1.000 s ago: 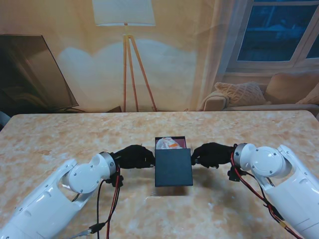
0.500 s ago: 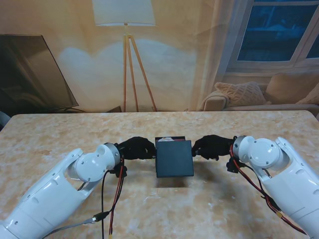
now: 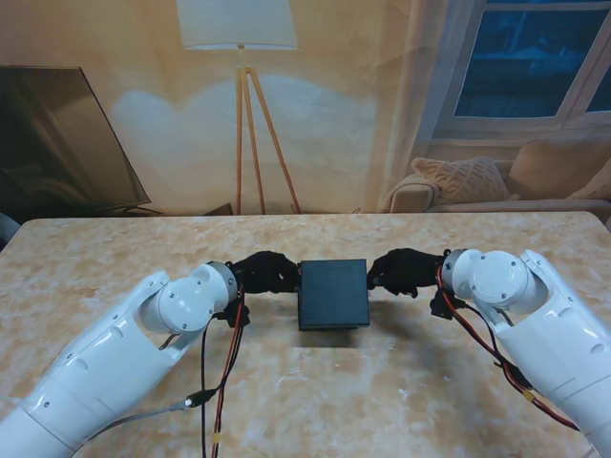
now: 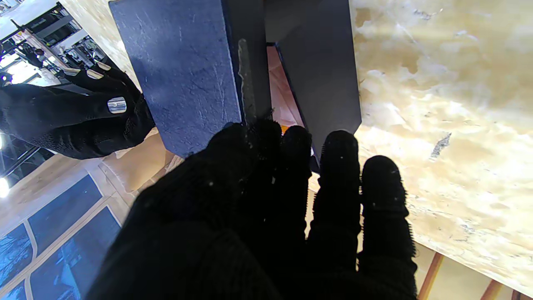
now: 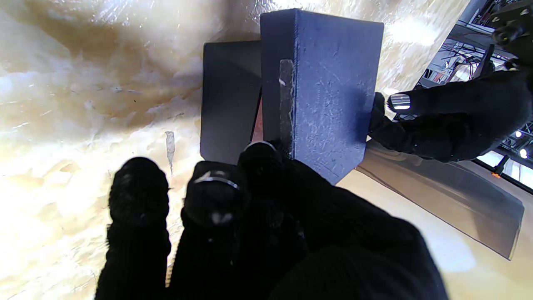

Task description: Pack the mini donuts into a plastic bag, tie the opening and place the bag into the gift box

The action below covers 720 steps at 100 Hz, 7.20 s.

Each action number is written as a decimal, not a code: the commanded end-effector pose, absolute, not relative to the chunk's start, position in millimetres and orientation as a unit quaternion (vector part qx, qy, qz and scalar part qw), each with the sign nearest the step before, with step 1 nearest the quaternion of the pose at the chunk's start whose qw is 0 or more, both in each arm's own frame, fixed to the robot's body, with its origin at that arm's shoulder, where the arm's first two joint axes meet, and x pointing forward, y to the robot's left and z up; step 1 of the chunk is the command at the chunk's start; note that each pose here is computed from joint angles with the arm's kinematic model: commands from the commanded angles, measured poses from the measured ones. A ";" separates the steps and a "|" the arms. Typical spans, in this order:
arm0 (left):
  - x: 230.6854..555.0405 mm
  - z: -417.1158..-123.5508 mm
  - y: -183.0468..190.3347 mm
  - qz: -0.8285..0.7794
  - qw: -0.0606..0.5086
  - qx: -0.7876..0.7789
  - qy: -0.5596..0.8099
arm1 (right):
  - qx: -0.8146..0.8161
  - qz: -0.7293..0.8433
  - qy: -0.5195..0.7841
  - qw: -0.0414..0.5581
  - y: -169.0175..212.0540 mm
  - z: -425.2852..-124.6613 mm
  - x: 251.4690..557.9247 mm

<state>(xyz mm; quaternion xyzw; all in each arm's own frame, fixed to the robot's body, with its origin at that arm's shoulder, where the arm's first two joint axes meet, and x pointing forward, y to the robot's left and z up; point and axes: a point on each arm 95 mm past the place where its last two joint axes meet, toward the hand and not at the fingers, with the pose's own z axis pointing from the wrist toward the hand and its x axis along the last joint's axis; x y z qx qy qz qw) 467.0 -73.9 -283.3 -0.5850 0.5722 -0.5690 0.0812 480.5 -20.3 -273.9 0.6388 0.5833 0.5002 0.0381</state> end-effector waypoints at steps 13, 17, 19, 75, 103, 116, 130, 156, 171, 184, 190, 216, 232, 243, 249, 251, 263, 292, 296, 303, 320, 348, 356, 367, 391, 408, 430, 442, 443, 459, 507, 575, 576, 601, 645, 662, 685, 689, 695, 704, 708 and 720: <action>470.4 -280.2 -81.9 -0.570 0.078 -0.584 0.573 | 0.644 0.498 0.580 0.028 -11.4 -277.6 482.5; 471.0 -280.0 -82.0 -0.570 0.079 -0.585 0.572 | 0.645 0.497 0.579 0.027 -11.1 -277.7 483.3; 471.2 -279.9 -82.1 -0.570 0.079 -0.585 0.572 | 0.646 0.497 0.579 0.027 -10.9 -277.8 483.7; 482.2 -273.4 -84.0 -0.565 0.093 -0.581 0.578 | 0.656 0.485 0.578 0.027 -7.2 -278.3 495.3; 488.2 -274.5 -83.7 -0.559 0.100 -0.589 0.575 | 0.660 0.482 0.576 0.028 -6.1 -277.1 501.7; 491.0 -275.4 -83.1 -0.556 0.104 -0.593 0.573 | 0.663 0.479 0.574 0.028 -5.4 -277.4 504.7; 493.0 -276.4 -82.1 -0.554 0.108 -0.596 0.571 | 0.667 0.474 0.574 0.028 -5.0 -279.3 507.9; 494.0 -277.9 -82.5 -0.551 0.110 -0.597 0.573 | 0.673 0.469 0.571 0.030 -4.4 -281.7 512.3; 494.8 -278.8 -82.1 -0.549 0.112 -0.597 0.574 | 0.676 0.465 0.570 0.031 -3.6 -282.4 514.7; 495.7 -279.1 -81.7 -0.548 0.114 -0.599 0.573 | 0.680 0.462 0.569 0.030 -3.0 -284.4 516.5; 496.2 -279.3 -81.5 -0.547 0.115 -0.599 0.573 | 0.681 0.461 0.568 0.029 -2.7 -284.9 516.9; 499.8 -281.7 -81.1 -0.544 0.120 -0.602 0.572 | 0.683 0.455 0.570 0.027 -1.9 -286.3 516.4; 500.2 -284.1 -80.8 -0.542 0.120 -0.603 0.572 | 0.683 0.454 0.571 0.028 -2.3 -287.0 516.3; 500.3 -284.9 -80.7 -0.542 0.120 -0.603 0.573 | 0.683 0.453 0.572 0.028 -2.3 -287.3 517.0; 500.1 -285.1 -80.5 -0.542 0.120 -0.603 0.573 | 0.683 0.453 0.572 0.029 -2.2 -287.4 517.3; 500.1 -285.2 -80.5 -0.542 0.119 -0.603 0.573 | 0.684 0.453 0.572 0.029 -2.2 -287.4 517.3; 499.7 -286.1 -80.0 -0.541 0.118 -0.601 0.576 | 0.684 0.452 0.571 0.030 -1.9 -287.6 517.5; 498.6 -287.2 -79.5 -0.541 0.117 -0.599 0.578 | 0.685 0.451 0.571 0.031 -1.7 -287.7 518.1; 498.5 -287.4 -79.3 -0.541 0.117 -0.599 0.578 | 0.686 0.451 0.571 0.031 -1.7 -287.8 518.2; 498.1 -287.9 -78.9 -0.541 0.117 -0.599 0.578 | 0.686 0.450 0.571 0.032 -1.8 -288.0 518.3; 497.4 -289.0 -78.6 -0.541 0.117 -0.599 0.579 | 0.687 0.450 0.571 0.033 -2.1 -288.6 518.4; 493.3 -287.9 -77.0 -0.545 0.115 -0.594 0.580 | 0.684 0.450 0.573 0.032 -3.7 -289.0 518.1; 492.8 -287.6 -77.0 -0.546 0.114 -0.593 0.581 | 0.684 0.450 0.574 0.032 -4.3 -289.2 517.5; 492.9 -287.9 -77.0 -0.545 0.114 -0.594 0.581 | 0.683 0.449 0.575 0.032 -5.3 -289.6 517.1; 495.1 -288.3 -77.6 -0.543 0.118 -0.598 0.578 | 0.686 0.447 0.574 0.031 -4.4 -290.9 518.0; 495.6 -289.0 -77.9 -0.541 0.117 -0.599 0.579 | 0.686 0.446 0.575 0.030 -4.8 -291.5 517.5; 496.2 -289.4 -77.3 -0.540 0.120 -0.601 0.577 | 0.684 0.448 0.575 0.032 -6.0 -291.1 516.6; 496.5 -289.2 -77.0 -0.541 0.121 -0.601 0.576 | 0.682 0.450 0.576 0.030 -6.5 -291.0 516.7; 496.5 -289.2 -77.0 -0.541 0.121 -0.601 0.576 | 0.682 0.450 0.576 0.030 -6.5 -291.0 516.7; 497.0 -290.1 -76.4 -0.539 0.122 -0.602 0.576 | 0.680 0.451 0.577 0.029 -6.8 -291.0 516.7; 498.8 -289.5 -76.0 -0.540 0.126 -0.602 0.575 | 0.679 0.454 0.576 0.029 -6.4 -290.7 516.7; 500.4 -292.2 -74.9 -0.536 0.130 -0.602 0.577 | 0.680 0.454 0.575 0.029 -6.0 -291.3 515.9; 500.4 -292.4 -74.9 -0.536 0.131 -0.602 0.578 | 0.680 0.453 0.575 0.029 -6.0 -291.3 515.9; 500.9 -294.0 -75.2 -0.533 0.131 -0.605 0.577 | 0.683 0.451 0.575 0.029 -5.5 -292.2 516.0; 503.2 -295.2 -75.6 -0.528 0.134 -0.610 0.576 | 0.685 0.448 0.573 0.031 -4.5 -293.1 515.2; 504.6 -295.3 -74.5 -0.524 0.141 -0.609 0.579 | 0.687 0.448 0.571 0.037 -5.9 -292.6 514.2; 506.9 -295.3 -72.2 -0.522 0.147 -0.614 0.573 | 0.687 0.451 0.569 0.045 -9.1 -290.8 513.4; 507.2 -295.2 -71.8 -0.522 0.148 -0.614 0.573 | 0.687 0.451 0.569 0.047 -9.4 -290.5 513.4; 507.9 -294.9 -70.9 -0.522 0.151 -0.614 0.573 | 0.686 0.451 0.568 0.049 -10.1 -289.9 513.4; 509.8 -293.2 -67.7 -0.523 0.163 -0.611 0.571 | 0.685 0.455 0.567 0.056 -11.7 -288.3 513.3; 510.8 -291.8 -65.7 -0.526 0.170 -0.609 0.569 | 0.684 0.459 0.564 0.059 -12.4 -287.3 513.3; 511.9 -286.0 -60.5 -0.539 0.186 -0.602 0.560 | 0.678 0.472 0.559 0.067 -14.0 -283.4 513.3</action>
